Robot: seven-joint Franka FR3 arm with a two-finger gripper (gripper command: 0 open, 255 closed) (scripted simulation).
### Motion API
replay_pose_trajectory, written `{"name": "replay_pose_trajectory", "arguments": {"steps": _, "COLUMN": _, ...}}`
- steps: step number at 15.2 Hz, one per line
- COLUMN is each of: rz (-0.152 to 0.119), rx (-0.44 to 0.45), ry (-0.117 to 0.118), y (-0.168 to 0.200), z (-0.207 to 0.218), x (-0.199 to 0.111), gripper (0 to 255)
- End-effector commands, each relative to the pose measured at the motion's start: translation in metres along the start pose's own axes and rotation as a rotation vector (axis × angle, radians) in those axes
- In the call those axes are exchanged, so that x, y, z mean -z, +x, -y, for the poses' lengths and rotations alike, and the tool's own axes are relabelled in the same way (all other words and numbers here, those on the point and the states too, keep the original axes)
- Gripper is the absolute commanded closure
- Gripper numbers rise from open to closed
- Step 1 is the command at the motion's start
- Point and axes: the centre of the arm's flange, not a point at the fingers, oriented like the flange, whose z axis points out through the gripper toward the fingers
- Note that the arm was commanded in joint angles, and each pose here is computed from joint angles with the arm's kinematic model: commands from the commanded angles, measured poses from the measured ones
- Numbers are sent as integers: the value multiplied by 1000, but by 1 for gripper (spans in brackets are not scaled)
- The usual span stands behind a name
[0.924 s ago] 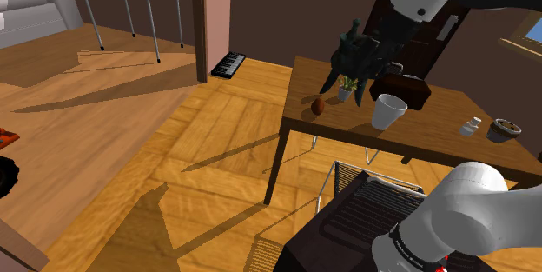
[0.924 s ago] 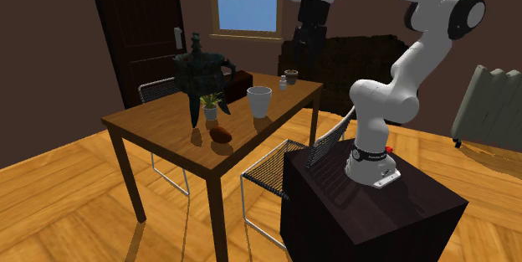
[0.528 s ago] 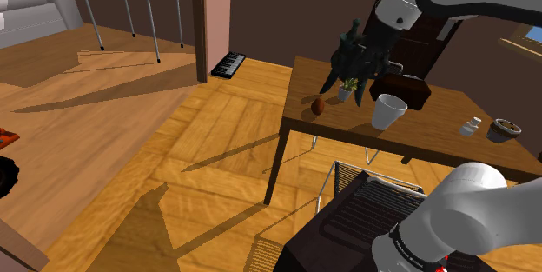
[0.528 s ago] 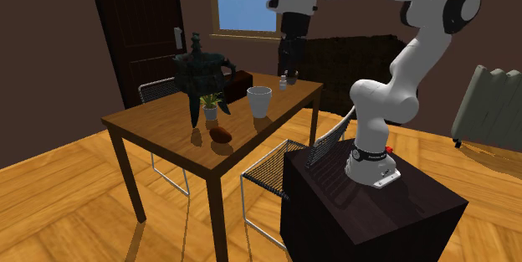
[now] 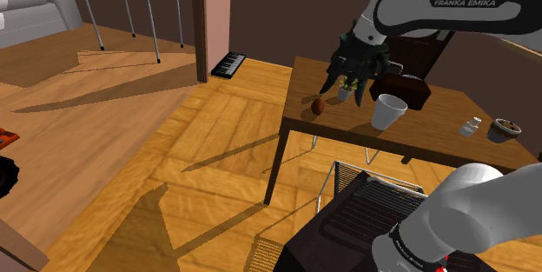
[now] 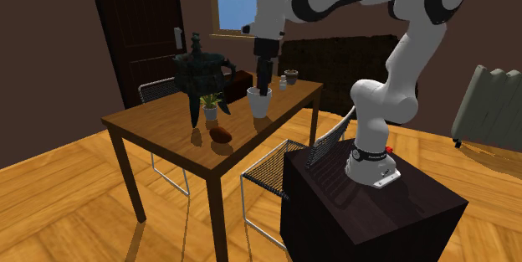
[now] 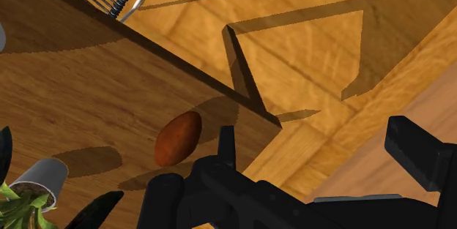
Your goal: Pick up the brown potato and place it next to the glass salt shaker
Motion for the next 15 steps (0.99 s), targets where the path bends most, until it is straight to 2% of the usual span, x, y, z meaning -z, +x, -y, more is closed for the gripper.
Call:
{"name": "replay_pose_trajectory", "arguments": {"steps": 1, "rz": 8, "rx": -18, "ry": -1, "y": 19, "z": -12, "x": -17, "gripper": 0}}
{"name": "replay_pose_trajectory", "arguments": {"steps": 15, "rz": 73, "rx": -139, "ry": -6, "y": 122, "z": -110, "x": -143, "gripper": 0}}
